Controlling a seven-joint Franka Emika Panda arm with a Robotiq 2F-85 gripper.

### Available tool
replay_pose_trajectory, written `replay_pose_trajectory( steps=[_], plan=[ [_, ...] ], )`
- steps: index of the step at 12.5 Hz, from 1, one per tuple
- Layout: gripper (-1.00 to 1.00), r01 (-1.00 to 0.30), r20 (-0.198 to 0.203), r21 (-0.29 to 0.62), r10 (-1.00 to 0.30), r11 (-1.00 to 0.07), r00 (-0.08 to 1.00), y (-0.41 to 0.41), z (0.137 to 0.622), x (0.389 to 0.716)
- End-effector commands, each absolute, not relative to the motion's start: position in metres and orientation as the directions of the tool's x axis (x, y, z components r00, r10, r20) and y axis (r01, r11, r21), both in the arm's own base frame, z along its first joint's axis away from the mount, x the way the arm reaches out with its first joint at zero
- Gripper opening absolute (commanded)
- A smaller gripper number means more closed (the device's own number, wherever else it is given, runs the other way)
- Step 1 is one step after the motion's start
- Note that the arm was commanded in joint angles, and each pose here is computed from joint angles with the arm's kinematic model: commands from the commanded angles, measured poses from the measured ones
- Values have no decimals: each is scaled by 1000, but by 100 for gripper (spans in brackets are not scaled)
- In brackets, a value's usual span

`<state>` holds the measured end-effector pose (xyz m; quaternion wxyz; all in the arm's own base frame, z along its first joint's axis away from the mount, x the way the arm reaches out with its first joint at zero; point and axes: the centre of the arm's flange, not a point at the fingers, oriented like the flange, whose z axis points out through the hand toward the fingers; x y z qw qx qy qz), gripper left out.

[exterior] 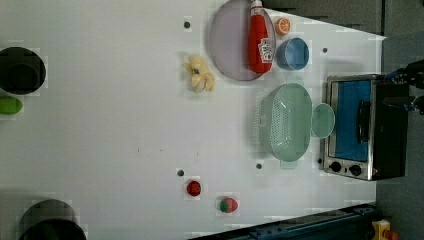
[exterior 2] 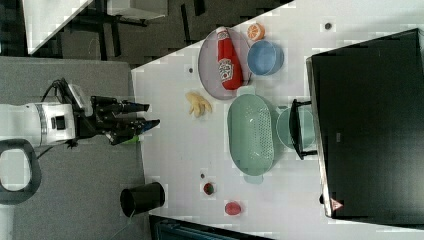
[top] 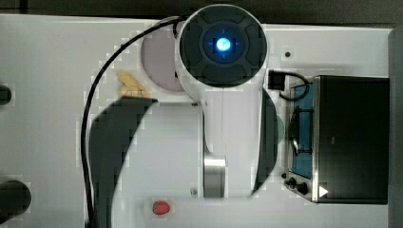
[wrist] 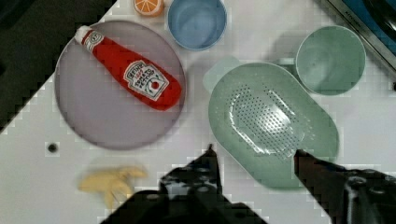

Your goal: Drag strainer right to left.

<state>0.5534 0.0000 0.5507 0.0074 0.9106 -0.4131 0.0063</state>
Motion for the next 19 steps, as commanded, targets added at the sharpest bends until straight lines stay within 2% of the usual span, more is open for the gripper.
replay_pose_trajectory(
  steps=[1, 3, 5, 7, 11, 15, 19],
  plan=[
    [59, -832, -19, 6, -832, -555, 555, -28, 623, 414],
    [99, -832, -22, 11, -832, -555, 555, -28, 620, 414],
    [100, -831, -30, 23, -832, -555, 555, -28, 601, 421],
    [100, -834, -30, 27, -834, -551, 550, -27, 561, 438],
    [100, -861, -28, 36, -861, -508, 507, -26, 436, 466],
    [100, -945, -5, 24, -946, -326, 326, -20, 314, 472],
    [100, -995, 4, 22, -995, -97, 97, -6, 222, 475]
  ],
)
